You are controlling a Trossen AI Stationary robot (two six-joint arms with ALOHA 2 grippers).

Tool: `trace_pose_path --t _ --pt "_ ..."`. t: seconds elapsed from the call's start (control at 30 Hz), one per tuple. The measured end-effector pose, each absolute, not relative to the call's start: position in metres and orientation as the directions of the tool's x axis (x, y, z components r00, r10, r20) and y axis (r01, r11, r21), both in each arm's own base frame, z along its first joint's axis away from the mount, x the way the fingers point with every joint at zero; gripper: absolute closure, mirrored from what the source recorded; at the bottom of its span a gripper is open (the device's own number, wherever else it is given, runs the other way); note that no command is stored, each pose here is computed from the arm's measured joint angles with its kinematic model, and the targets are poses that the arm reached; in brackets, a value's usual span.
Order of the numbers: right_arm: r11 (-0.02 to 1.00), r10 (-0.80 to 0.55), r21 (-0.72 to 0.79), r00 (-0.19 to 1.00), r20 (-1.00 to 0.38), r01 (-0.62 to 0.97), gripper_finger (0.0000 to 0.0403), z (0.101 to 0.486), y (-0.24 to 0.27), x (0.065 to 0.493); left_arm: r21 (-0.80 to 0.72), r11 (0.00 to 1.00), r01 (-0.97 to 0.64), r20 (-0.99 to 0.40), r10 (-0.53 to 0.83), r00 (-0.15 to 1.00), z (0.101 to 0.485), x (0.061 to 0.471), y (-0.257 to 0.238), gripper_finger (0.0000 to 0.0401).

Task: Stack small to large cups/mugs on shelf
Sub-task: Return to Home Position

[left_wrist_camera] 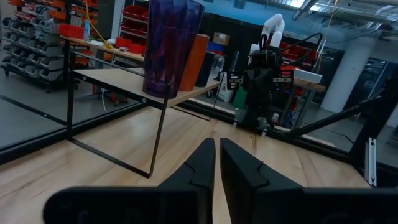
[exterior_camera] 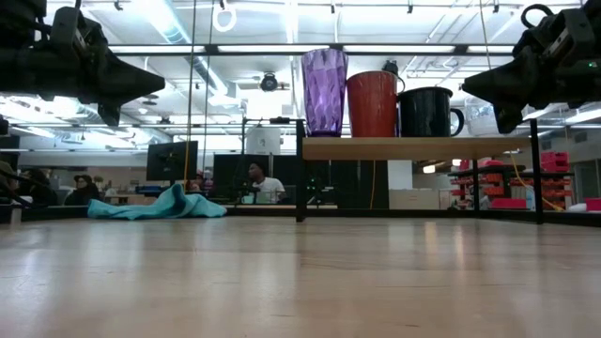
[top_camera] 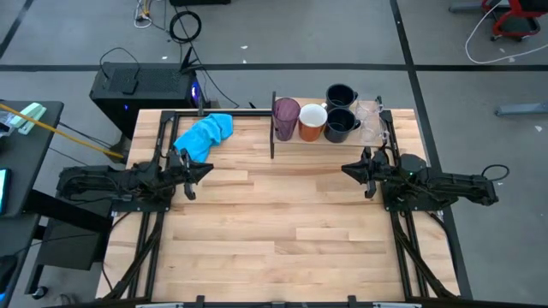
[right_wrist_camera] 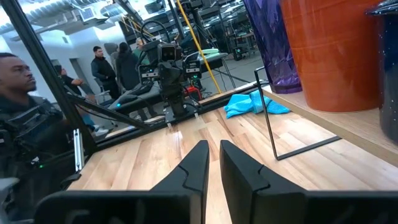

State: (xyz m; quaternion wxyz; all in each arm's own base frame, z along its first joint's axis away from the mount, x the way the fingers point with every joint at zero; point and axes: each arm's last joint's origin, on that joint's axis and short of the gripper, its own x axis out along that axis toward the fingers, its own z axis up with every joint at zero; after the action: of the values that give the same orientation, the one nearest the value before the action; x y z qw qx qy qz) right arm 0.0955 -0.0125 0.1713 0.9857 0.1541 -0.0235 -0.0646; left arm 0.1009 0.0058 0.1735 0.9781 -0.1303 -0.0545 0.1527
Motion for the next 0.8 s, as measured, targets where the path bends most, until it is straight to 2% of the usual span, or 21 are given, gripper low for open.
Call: trace_pose_path --t 0.3,0.8 --pt "0.944 -0.135 0.307 0.991 0.027 0.12 0.0355 0.1714 -0.0125 0.0955 -0.271 0.919 -0.285 0.067 0.313 0.947 0.1736 0.1009 0.0058 0.0361" --pt "0.944 -0.134 0.307 0.991 0.027 0.12 0.0355 0.1714 -0.0125 0.0955 -0.271 0.919 -0.285 0.067 0.313 0.947 0.1735 0.1009 0.0058 0.0369"
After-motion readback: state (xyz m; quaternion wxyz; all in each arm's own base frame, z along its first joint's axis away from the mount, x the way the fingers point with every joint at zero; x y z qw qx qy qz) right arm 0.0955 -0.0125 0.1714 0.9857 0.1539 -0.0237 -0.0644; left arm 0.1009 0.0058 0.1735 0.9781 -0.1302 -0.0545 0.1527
